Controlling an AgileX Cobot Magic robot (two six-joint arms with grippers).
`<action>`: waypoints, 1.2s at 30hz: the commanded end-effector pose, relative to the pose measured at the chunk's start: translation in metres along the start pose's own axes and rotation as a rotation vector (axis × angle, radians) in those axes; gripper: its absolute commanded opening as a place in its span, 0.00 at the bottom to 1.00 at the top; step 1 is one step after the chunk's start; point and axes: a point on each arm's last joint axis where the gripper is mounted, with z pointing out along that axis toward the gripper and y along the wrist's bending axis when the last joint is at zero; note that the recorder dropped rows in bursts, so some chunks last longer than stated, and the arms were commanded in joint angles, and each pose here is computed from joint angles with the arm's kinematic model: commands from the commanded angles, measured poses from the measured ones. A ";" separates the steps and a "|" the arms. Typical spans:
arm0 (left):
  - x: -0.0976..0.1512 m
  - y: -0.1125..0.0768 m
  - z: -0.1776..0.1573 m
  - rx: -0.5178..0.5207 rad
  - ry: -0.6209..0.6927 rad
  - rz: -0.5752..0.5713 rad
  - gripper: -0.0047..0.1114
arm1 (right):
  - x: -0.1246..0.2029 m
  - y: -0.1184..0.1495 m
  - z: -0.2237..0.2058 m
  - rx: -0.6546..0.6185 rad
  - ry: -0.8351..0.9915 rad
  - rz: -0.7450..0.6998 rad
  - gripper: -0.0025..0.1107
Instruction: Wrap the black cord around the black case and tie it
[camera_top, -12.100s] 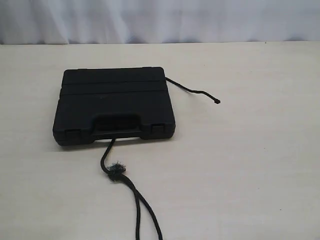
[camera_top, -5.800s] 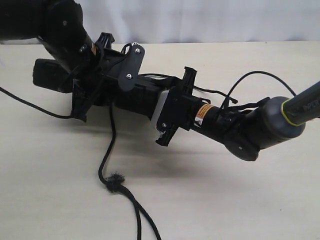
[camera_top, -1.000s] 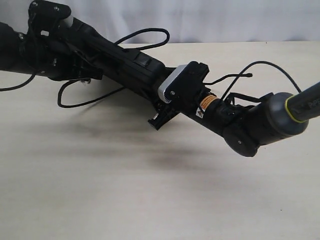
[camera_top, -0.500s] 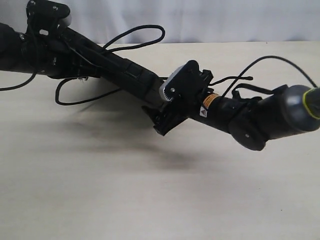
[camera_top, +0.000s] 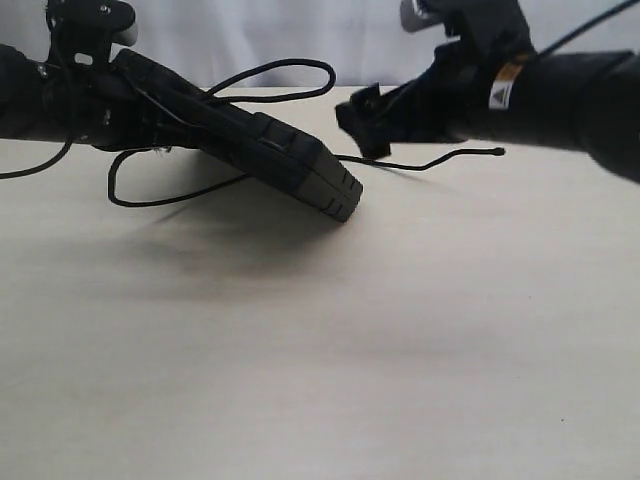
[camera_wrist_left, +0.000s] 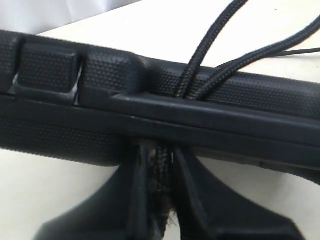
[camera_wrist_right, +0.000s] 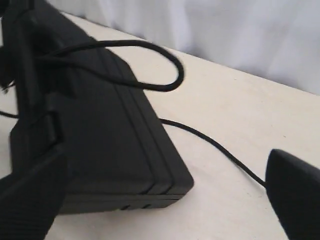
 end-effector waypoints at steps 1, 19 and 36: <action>-0.004 0.000 -0.001 -0.006 -0.018 -0.002 0.04 | -0.032 -0.029 0.023 0.022 0.239 0.088 0.92; 0.002 -0.005 -0.001 0.043 0.039 0.085 0.04 | -0.036 -0.046 0.156 -0.540 0.097 0.229 0.27; 0.006 -0.005 0.000 0.046 0.064 0.151 0.29 | -0.039 -0.040 0.151 -0.634 0.156 0.463 0.06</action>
